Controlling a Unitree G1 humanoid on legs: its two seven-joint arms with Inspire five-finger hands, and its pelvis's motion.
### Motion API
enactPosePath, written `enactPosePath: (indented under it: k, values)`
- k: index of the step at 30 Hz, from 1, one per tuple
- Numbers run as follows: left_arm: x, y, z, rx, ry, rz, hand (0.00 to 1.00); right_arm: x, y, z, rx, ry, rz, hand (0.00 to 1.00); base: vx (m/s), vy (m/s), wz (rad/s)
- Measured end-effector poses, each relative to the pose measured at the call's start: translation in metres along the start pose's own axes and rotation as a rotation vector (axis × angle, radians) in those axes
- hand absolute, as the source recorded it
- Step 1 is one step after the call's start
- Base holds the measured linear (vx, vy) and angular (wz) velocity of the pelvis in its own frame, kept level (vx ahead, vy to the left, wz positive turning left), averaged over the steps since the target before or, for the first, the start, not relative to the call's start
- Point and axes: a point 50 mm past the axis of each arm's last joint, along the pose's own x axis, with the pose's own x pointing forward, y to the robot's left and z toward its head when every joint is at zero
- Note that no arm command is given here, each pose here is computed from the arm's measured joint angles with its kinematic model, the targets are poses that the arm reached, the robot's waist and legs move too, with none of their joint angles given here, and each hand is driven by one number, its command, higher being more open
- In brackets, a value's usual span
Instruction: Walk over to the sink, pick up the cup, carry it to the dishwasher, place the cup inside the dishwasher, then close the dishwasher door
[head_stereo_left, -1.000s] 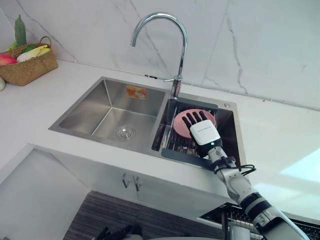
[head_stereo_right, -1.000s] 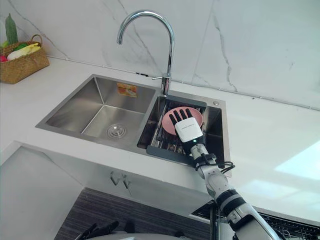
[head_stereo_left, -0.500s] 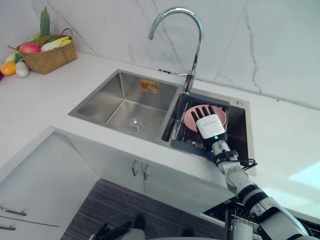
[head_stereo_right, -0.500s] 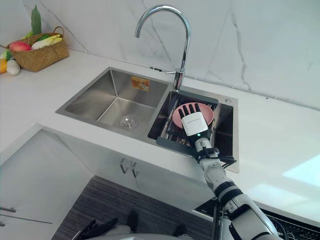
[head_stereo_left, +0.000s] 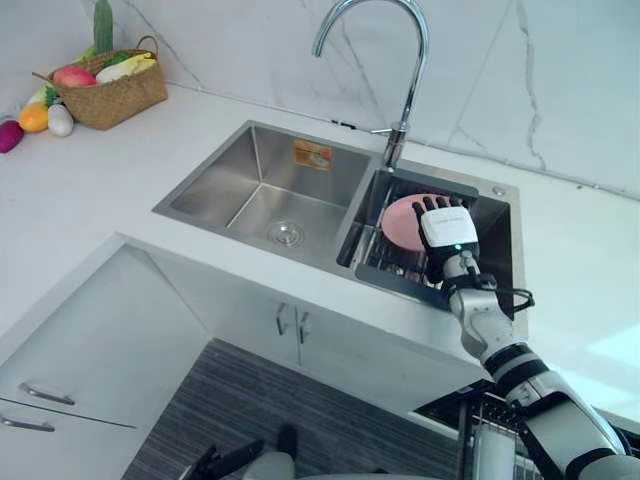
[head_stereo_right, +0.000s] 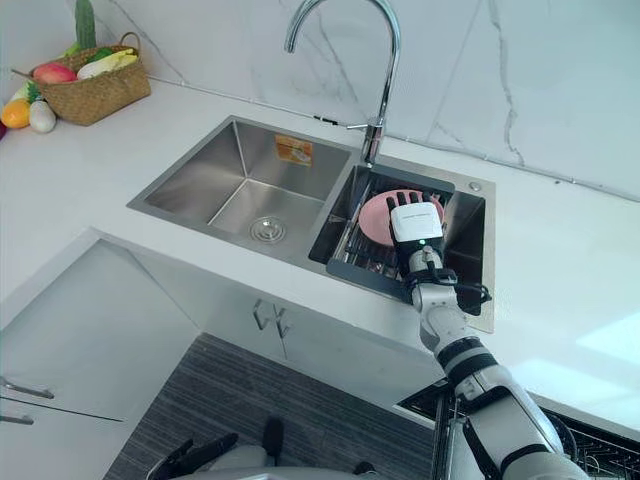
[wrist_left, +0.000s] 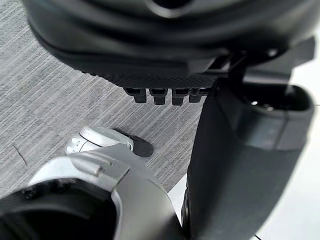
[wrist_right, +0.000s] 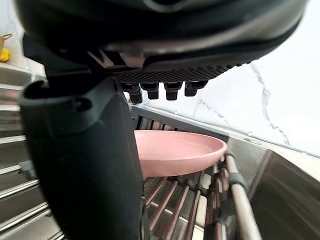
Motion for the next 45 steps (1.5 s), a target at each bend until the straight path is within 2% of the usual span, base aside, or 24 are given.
enactPosePath:
  k: [8, 20, 34, 39, 45]
  values:
    - [0.004, -0.013, 0.012, 0.021, -0.021, -0.008, 1.00, -0.001, -0.001, 0.013, -0.133, -0.088, -0.025, 1.00, 0.01, 0.002, -0.05]
    - [0.005, -0.010, 0.005, 0.017, 0.024, 0.020, 1.00, -0.002, 0.002, 0.029, -0.323, -0.179, -0.030, 1.00, 0.00, 0.003, -0.01]
    - [0.005, -0.011, 0.005, 0.010, 0.031, 0.016, 1.00, 0.004, -0.006, 0.033, -0.364, -0.208, 0.016, 1.00, 0.01, 0.006, -0.02]
    - [0.005, -0.011, 0.004, 0.008, 0.041, 0.016, 1.00, 0.004, -0.005, 0.033, -0.351, -0.202, 0.051, 1.00, 0.01, 0.013, -0.03]
    - [0.005, -0.009, 0.003, 0.002, 0.058, 0.019, 1.00, 0.009, -0.012, 0.012, -0.074, -0.145, 0.119, 1.00, 0.02, 0.020, -0.08]
